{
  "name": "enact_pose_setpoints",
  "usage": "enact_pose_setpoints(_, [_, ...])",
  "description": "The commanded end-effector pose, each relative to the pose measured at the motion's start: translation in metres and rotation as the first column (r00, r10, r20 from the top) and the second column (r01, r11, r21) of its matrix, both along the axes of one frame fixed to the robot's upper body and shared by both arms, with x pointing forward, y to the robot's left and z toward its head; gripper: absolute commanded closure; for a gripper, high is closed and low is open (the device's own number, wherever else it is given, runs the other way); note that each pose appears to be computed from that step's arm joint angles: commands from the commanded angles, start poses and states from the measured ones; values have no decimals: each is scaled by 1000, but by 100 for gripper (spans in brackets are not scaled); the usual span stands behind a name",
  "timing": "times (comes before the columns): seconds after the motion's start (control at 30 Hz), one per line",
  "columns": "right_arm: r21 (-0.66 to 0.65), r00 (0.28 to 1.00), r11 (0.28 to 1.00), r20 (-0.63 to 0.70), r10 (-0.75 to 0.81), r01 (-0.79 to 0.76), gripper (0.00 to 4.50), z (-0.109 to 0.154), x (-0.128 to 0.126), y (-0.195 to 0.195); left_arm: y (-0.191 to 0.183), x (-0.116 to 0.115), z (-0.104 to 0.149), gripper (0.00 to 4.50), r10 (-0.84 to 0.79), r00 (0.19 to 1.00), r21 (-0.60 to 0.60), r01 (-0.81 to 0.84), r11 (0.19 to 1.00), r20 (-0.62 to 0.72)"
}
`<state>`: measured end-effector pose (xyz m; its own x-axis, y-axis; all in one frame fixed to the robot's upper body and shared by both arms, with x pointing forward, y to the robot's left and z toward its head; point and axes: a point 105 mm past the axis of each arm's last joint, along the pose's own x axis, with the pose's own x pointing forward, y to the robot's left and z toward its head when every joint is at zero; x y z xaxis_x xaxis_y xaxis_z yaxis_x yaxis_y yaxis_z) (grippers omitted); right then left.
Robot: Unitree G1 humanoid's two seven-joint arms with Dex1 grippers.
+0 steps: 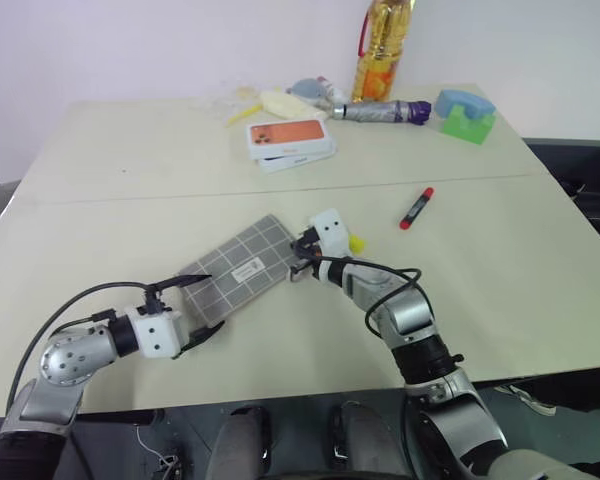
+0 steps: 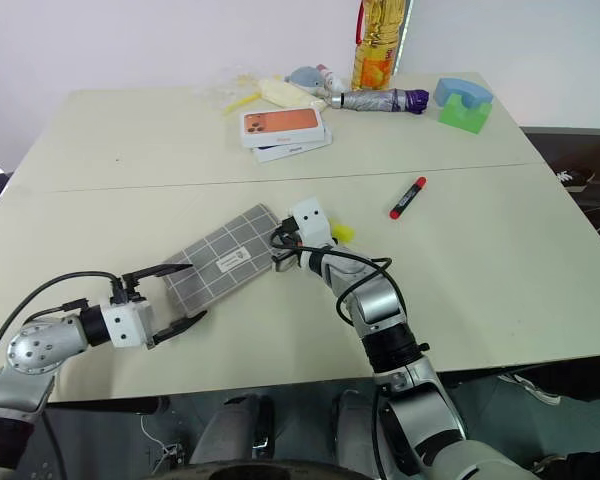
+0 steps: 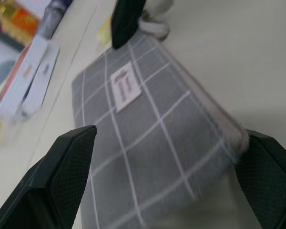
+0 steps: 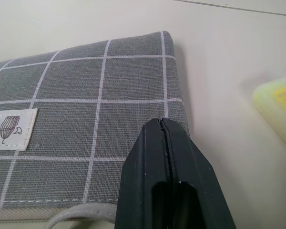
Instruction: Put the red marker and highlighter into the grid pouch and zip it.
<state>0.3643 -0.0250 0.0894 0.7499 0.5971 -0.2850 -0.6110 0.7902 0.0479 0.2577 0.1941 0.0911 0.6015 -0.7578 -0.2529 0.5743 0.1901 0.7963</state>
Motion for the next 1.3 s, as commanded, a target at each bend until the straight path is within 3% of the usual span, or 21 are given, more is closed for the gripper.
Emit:
enact_pose_setpoints(0.03, [-25, 1000, 1000, -25, -10, 10, 448, -8, -3, 0, 3, 5, -4, 0, -19, 999, 68, 17, 998, 40])
enact_pose_setpoints(0.13, [-25, 1000, 1000, -19, -16, 15, 450, -7, -3, 0, 1, 9, -5, 77, -39, 997, 74, 35, 997, 64])
enact_pose_setpoints(0.37, [-26, 1000, 999, -8, -29, 29, 450, -5, -3, 0, -6, 14, -1, 443, -62, 991, 44, 57, 997, 122])
enact_pose_setpoints(0.5, [-25, 1000, 999, -5, -31, 31, 450, -4, -3, -3, -7, 15, -1, 448, -64, 989, 28, 61, 998, 133])
enact_pose_setpoints(0.7, [-25, 987, 997, 149, -67, 71, 450, 27, 7, -26, -10, 17, 0, 448, 58, 998, -234, -62, 970, -25])
enact_pose_setpoints(0.83, [-71, 974, 996, 225, -29, 47, 260, 46, 0, -51, -7, 21, 5, 450, 125, 989, -344, -146, 928, -84])
enact_pose_setpoints(1.0, [-72, 967, 997, 255, 5, 14, 15, 62, -18, -70, -11, 21, 9, 450, 130, 987, -372, -154, 915, -89])
enact_pose_setpoints(1.17, [-34, 983, 998, 176, 49, -43, 15, 58, -31, -57, -16, 24, 17, 450, 113, 991, -392, -133, 910, -73])
enact_pose_setpoints(1.3, [67, 996, 997, 73, -48, 43, 15, 49, -24, -48, -20, 26, 24, 450, 108, 994, -406, -113, 907, -37])
